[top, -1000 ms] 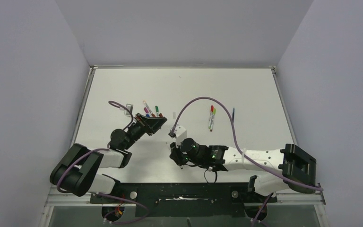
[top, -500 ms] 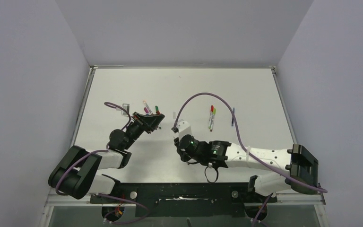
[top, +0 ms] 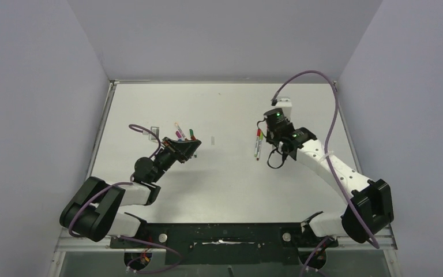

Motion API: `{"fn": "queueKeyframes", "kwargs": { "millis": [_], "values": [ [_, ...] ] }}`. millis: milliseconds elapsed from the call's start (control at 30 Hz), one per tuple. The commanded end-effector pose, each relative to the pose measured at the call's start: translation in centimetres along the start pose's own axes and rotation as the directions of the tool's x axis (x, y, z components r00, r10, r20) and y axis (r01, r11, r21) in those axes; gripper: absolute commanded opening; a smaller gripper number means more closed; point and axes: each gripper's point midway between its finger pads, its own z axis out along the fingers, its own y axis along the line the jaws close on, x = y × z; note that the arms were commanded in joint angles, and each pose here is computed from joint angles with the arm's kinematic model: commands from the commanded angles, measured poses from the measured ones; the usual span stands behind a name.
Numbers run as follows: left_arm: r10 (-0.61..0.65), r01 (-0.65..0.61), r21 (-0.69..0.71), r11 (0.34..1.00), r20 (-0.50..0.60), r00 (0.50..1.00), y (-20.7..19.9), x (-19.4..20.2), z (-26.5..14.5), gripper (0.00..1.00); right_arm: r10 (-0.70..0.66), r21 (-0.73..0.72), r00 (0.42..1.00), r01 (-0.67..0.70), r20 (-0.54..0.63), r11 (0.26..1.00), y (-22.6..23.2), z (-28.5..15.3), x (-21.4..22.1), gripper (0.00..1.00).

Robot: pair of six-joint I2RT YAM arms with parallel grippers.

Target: Open the pen caps

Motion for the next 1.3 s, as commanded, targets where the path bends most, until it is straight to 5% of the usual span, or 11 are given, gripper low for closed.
{"fn": "queueKeyframes", "kwargs": {
  "millis": [0, 500, 1267],
  "values": [
    [0.037, -0.039, 0.049, 0.998, 0.038, 0.999, -1.1, -1.2, 0.7, 0.11, 0.058, 0.021, 0.998, -0.058, 0.015, 0.998, -3.7, 1.9, -3.4, 0.02],
    [0.041, -0.043, 0.056, 0.997, 0.039, 0.998, -1.4, -1.3, 0.7, 0.11, 0.13, 0.023, 0.972, -0.128, -0.194, 0.991, -7.7, 12.5, -1.1, 0.0],
    [0.041, -0.043, 0.062, 0.997, 0.037, 0.998, -1.6, -1.3, 0.7, 0.11, 0.112, -0.013, 0.945, -0.122, -0.308, 0.992, -6.1, 16.0, 2.6, 0.08]
  ]
}}
